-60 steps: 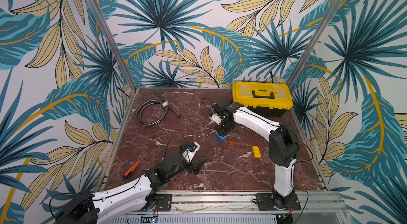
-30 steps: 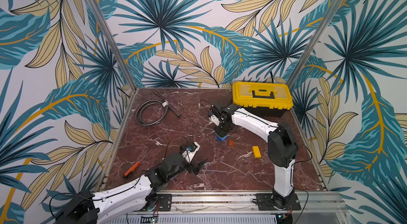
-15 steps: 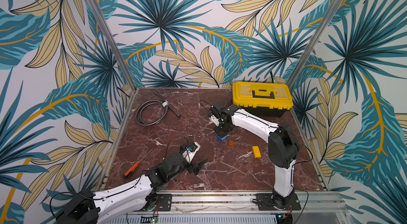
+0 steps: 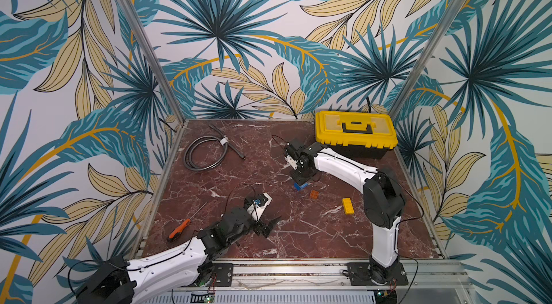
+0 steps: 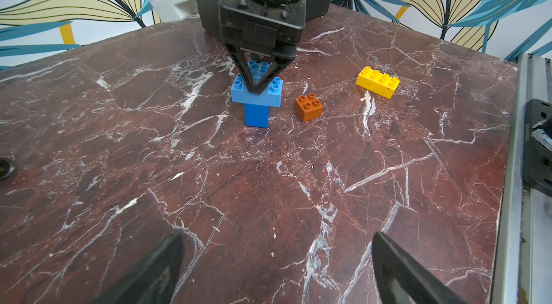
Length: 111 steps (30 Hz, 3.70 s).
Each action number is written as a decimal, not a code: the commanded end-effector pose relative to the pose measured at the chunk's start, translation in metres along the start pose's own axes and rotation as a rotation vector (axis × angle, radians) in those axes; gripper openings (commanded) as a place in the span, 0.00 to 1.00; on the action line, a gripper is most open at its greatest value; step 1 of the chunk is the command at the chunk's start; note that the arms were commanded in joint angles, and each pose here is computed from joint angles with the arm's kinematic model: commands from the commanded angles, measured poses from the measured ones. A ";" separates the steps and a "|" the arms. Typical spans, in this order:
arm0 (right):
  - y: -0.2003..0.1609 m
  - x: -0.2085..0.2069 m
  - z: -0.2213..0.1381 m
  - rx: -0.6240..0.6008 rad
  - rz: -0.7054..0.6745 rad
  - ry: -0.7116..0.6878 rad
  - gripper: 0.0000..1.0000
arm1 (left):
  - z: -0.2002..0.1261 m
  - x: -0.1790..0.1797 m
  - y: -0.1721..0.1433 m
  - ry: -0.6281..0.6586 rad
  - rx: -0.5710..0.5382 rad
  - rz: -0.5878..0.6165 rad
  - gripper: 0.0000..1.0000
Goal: Assemble the letter f with lego
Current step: Assemble the lego brick with the lego brick, then pick up the lego brick from the center of the board.
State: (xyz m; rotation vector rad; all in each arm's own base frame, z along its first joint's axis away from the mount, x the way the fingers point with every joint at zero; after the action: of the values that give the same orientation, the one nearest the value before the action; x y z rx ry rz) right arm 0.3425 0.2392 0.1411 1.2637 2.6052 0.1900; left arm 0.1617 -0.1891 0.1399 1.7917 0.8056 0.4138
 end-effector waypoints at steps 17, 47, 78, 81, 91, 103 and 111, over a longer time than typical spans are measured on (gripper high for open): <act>-0.010 -0.007 -0.054 -0.099 0.054 0.005 0.55 | -0.001 -0.002 0.010 -0.011 -0.034 0.007 0.99; -0.090 -0.003 0.014 -0.057 0.209 -0.052 0.59 | -0.004 -0.004 0.010 -0.030 -0.047 0.005 0.99; -0.087 -0.019 0.043 -0.036 0.282 -0.059 0.56 | -0.001 -0.005 0.012 -0.031 -0.036 0.003 0.99; -0.088 -0.019 0.042 -0.035 0.279 -0.050 0.55 | 0.000 -0.006 0.012 -0.038 -0.032 0.002 0.99; -0.091 -0.016 0.045 -0.015 0.277 -0.023 0.50 | 0.000 -0.006 0.011 -0.039 -0.029 0.001 1.00; -0.098 -0.017 0.048 0.023 0.296 -0.022 0.45 | 0.000 -0.006 0.010 -0.042 -0.027 0.000 0.99; -0.102 -0.017 0.044 0.025 0.325 -0.016 0.42 | 0.000 -0.006 0.011 -0.040 -0.029 -0.001 0.99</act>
State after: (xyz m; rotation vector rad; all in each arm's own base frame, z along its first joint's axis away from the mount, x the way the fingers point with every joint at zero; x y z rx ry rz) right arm 0.2965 0.1693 0.0829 1.6401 2.3772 0.2504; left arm 0.1595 -0.1910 0.1398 1.7966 0.7893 0.3879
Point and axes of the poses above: each gripper's point midway between its finger pads, its own z axis out along the fingers, its own x axis along the line the jaws close on, y = z × x, the point moved 6 cm from there along -z, back along the fingers, and after that the axes turned 3 degrees about -z, right-handed, at the moved point
